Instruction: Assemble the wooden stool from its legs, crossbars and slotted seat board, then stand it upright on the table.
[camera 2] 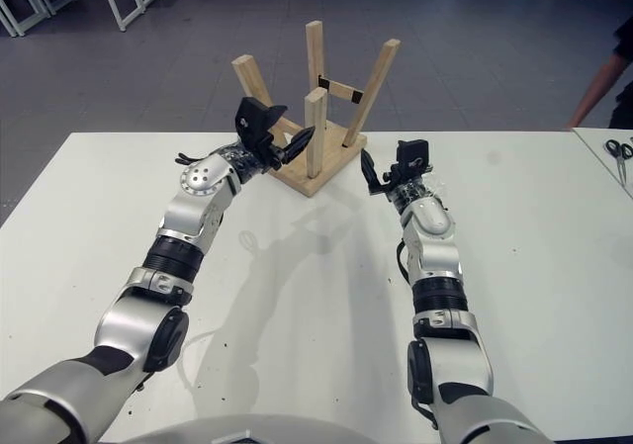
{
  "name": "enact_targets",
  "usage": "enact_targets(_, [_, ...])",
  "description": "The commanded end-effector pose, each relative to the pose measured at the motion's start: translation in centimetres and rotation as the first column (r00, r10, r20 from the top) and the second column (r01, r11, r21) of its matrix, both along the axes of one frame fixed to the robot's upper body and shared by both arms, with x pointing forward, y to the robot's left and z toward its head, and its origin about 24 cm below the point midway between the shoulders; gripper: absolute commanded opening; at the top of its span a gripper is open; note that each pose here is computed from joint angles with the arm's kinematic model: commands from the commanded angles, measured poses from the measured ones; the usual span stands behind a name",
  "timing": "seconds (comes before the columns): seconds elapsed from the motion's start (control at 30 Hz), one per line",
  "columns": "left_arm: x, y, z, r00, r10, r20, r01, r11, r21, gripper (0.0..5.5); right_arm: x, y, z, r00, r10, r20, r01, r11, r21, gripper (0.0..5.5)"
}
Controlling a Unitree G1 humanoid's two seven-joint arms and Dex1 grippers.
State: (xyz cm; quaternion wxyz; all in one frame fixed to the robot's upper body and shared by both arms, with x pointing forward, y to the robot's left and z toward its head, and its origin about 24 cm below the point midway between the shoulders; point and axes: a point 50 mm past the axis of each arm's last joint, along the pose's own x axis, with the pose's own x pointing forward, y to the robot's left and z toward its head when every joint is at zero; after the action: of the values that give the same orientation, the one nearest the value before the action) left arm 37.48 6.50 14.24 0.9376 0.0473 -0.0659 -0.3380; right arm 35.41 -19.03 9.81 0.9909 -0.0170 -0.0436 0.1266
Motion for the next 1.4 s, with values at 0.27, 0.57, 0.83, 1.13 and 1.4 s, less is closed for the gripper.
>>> enact_targets(0.27, [2.1, -2.2, 0.3, 0.993, -0.048, -0.108, 0.041, 0.997, -0.067, 3.53, -0.9, -0.4, -0.9, 0.999, -0.014, -0.030, 0.014, 1.000, -0.008, 4.07])
enact_targets(0.57, [2.4, -2.2, 0.0, 0.983, -0.054, -0.175, 0.031, 0.991, -0.132, 2.27, -1.0, -0.3, -1.1, 0.999, -0.013, -0.033, 0.013, 1.000, -0.010, 4.07])
enact_targets(0.83, [2.3, -2.0, -0.2, 0.984, -0.089, -0.155, 0.070, 0.990, -0.119, 1.11, -1.1, -0.3, -1.3, 0.999, -0.014, -0.034, 0.013, 1.000, -0.006, 4.07])
enact_targets(1.13, [2.3, -0.9, -0.5, 0.989, -0.060, -0.133, 0.048, 0.994, -0.095, 1.05, -1.2, -0.4, -1.3, 0.999, -0.020, -0.036, 0.020, 1.000, -0.003, 4.07])
enact_targets(1.4, [-3.0, 6.9, -0.9, 0.986, -0.156, -0.052, 0.144, 0.972, -0.184, 1.01, -1.9, -2.4, -0.4, 0.998, -0.065, -0.017, 0.065, 0.998, -0.017, 4.07])
